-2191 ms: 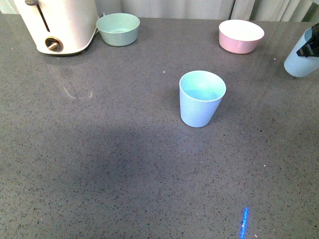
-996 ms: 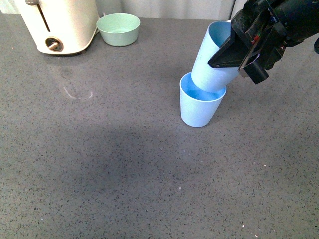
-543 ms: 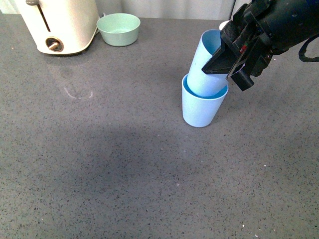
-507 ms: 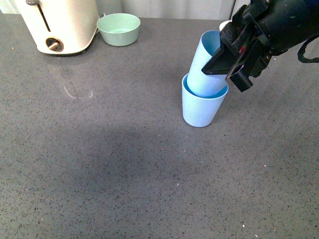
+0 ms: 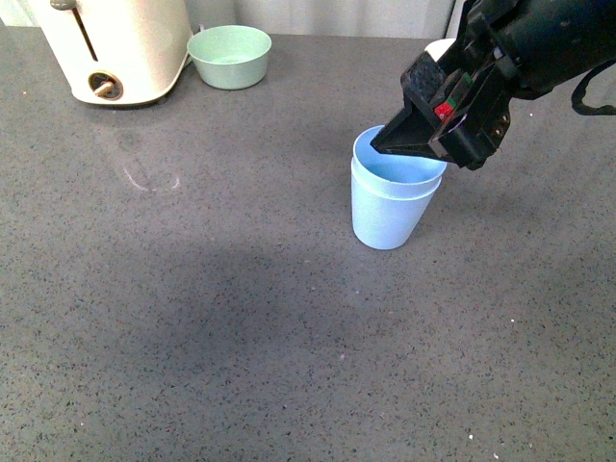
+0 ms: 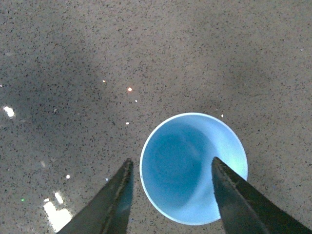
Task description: Stack blue cups with both arms
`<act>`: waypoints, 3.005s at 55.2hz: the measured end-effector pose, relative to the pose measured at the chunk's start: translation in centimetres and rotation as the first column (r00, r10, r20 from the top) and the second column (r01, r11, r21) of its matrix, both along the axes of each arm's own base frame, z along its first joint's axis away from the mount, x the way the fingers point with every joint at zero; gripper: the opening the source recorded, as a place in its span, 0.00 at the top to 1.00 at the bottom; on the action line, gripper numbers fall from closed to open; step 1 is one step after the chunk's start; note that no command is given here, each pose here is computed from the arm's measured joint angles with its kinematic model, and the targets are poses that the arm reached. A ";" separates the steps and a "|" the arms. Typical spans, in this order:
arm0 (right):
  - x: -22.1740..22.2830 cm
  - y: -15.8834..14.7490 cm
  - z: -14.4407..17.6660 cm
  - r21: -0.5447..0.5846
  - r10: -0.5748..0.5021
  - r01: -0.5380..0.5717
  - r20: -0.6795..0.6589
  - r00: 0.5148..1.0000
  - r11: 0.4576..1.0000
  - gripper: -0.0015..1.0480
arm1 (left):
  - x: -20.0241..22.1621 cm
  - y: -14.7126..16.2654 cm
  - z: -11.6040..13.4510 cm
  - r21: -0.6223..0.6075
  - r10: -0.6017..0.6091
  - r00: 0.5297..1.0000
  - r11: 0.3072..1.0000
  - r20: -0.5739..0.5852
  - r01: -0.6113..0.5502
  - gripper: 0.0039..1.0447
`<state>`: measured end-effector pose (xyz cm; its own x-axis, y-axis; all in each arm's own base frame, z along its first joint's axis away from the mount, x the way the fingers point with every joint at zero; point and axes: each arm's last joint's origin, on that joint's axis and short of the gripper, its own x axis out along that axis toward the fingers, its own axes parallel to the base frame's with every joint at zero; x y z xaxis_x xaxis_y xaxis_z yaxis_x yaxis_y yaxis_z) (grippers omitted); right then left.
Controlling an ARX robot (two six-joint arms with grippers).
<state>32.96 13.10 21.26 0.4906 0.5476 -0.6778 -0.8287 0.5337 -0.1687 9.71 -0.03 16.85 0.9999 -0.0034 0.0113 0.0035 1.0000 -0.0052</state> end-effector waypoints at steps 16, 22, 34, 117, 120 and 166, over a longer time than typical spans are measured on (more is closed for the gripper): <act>-4.0 -4.9 5.3 0.195 -0.165 0.139 0.124 0.978 0.971 0.09 | 0.0 0.0 0.0 0.000 0.000 1.000 1.000 0.000 0.000 0.08; -6.9 -6.6 6.4 0.279 -0.254 0.209 0.136 0.958 0.937 0.09 | 0.0 0.0 0.0 0.000 0.000 1.000 1.000 0.000 0.000 0.08; -11.3 -8.4 7.5 0.411 -0.416 0.329 0.141 0.899 0.850 0.09 | 0.0 0.0 0.0 0.000 0.000 1.000 1.000 0.000 0.000 0.08; -21.1 -13.1 -3.8 0.652 -0.824 0.530 0.290 0.486 0.542 0.98 | 0.0 0.0 0.0 0.001 0.000 1.000 1.000 0.000 0.000 0.08; -21.3 -13.1 -3.8 0.652 -0.824 0.529 0.290 0.487 0.542 0.98 | 0.0 0.0 0.0 0.001 0.000 1.000 1.000 0.000 0.000 0.08; -23.3 -13.1 -4.1 0.649 -0.824 0.534 0.287 0.488 0.542 0.98 | 0.0 0.0 0.0 0.001 0.000 1.000 1.000 0.000 0.000 0.08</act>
<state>9.67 0.03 17.12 0.9998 0.0034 0.0181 -0.0032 0.9999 -0.0105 9.71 -0.03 16.85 0.9999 -0.0034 0.0109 0.0035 1.0000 -0.0044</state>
